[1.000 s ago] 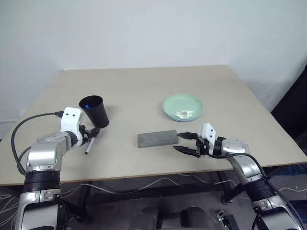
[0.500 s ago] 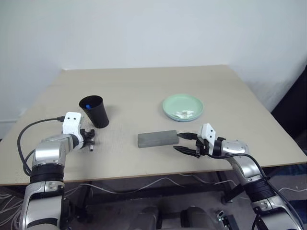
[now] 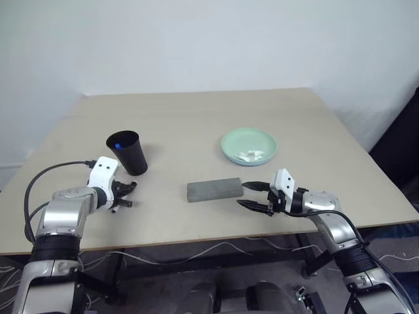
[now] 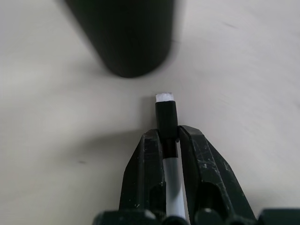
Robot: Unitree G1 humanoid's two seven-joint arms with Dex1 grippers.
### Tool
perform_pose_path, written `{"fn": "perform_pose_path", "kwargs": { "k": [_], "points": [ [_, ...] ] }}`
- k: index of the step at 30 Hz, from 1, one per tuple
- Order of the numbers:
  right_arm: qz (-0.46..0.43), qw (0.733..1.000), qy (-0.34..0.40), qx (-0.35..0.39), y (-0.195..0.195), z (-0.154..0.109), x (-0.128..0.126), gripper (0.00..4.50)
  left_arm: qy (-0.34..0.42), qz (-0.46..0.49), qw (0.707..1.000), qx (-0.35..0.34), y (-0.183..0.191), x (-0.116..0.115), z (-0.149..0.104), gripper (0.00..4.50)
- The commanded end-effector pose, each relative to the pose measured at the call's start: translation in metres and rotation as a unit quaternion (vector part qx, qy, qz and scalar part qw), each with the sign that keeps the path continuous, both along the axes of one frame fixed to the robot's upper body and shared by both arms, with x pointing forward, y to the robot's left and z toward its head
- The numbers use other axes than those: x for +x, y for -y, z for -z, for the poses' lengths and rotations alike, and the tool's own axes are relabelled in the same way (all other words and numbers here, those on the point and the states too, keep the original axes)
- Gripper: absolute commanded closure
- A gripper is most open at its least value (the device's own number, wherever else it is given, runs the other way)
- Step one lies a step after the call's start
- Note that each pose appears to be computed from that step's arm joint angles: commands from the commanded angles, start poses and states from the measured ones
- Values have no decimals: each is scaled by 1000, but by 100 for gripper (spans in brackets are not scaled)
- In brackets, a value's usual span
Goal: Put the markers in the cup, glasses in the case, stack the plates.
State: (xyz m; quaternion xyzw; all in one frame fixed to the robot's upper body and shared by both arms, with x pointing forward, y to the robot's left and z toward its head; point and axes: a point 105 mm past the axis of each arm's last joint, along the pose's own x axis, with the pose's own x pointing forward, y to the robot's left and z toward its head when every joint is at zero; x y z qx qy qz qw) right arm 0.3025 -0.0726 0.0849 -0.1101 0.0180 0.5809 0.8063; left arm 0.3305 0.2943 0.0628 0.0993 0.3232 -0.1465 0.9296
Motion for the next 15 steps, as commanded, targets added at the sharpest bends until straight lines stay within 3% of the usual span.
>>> {"fn": "perform_pose_path", "kwargs": {
  "k": [1, 4, 15],
  "points": [
    [-10, 1000, 27, 7, -3, -13, 2, 178, 108, 95, 990, -5, 39, 13, -41, 441],
    [-12, 1000, 28, 6, -4, -13, 2, 178, 240, 110, 964, -20, 57, 32, -83, 441],
    [-10, 999, 30, 4, -3, -14, 5, 178, 496, 17, 868, -27, 59, 81, -183, 441]
  ]
}}
